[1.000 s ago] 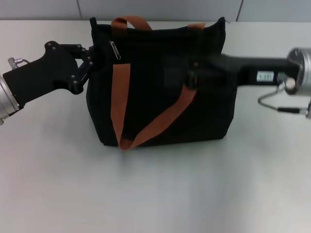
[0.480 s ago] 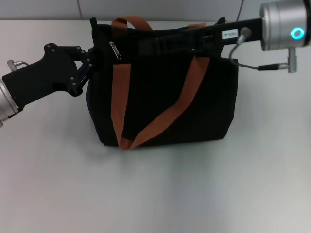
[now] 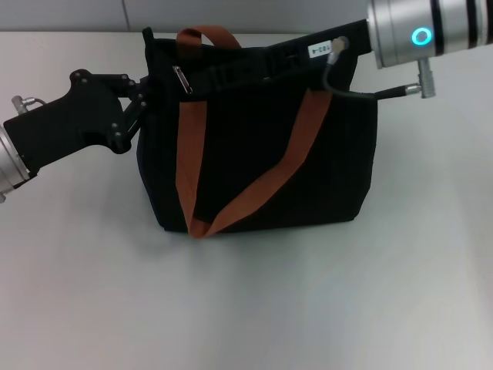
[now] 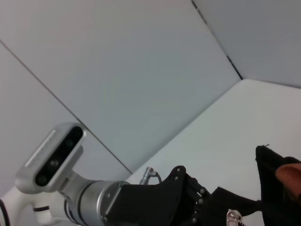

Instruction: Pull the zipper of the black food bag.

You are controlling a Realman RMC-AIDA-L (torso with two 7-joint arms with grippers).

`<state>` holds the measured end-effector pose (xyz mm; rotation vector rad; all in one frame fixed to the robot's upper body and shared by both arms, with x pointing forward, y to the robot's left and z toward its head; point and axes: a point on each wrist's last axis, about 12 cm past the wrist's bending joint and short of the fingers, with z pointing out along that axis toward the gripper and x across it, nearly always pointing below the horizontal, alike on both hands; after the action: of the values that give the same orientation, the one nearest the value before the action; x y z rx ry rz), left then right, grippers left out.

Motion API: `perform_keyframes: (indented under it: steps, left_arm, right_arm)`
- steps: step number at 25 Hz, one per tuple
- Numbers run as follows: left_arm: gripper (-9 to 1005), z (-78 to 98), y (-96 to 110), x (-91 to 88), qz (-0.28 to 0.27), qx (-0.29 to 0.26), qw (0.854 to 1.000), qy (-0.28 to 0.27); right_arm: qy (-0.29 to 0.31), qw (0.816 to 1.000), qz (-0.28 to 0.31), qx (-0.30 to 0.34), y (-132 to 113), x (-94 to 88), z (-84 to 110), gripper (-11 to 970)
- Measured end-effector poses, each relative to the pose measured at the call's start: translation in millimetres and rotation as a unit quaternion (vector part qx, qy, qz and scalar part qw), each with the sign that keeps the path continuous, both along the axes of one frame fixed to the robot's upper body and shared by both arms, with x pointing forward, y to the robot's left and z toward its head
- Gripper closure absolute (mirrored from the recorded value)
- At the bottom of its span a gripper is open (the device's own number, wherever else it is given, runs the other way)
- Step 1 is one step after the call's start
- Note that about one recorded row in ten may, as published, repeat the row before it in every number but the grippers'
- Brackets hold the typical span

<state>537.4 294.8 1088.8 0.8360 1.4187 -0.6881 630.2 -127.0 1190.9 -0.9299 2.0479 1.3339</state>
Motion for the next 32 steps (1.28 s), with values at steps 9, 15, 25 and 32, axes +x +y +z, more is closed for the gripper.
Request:
perform_keyframes:
  steps: [9,15,25,32]
  left_arm:
    - [964,-0.2,0.4,-0.8,0.0,-0.001,1.0,0.0]
    - [963,0.4,0.6,-1.1,0.001,-0.004,1.0,-0.002]
    - [961,1.5,-0.5,-0.3,-0.001,-0.007,1.0,-0.004]
    - [960,2.8,0.6,0.7,0.004,-0.013,1.0,-0.003]
  right_arm:
    - [-0.001,1.0,-0.007,-0.03,20.8,5.1,1.5,525]
    - [-0.004,0.999,-0.011,-0.04,27.1,6.5,0.7,539]
    - [-0.012,0.999,-0.009,-0.051,35.2,7.3,1.2,605]
    - [-0.013,0.998,-0.01,-0.056,34.9,7.9,1.7,707]
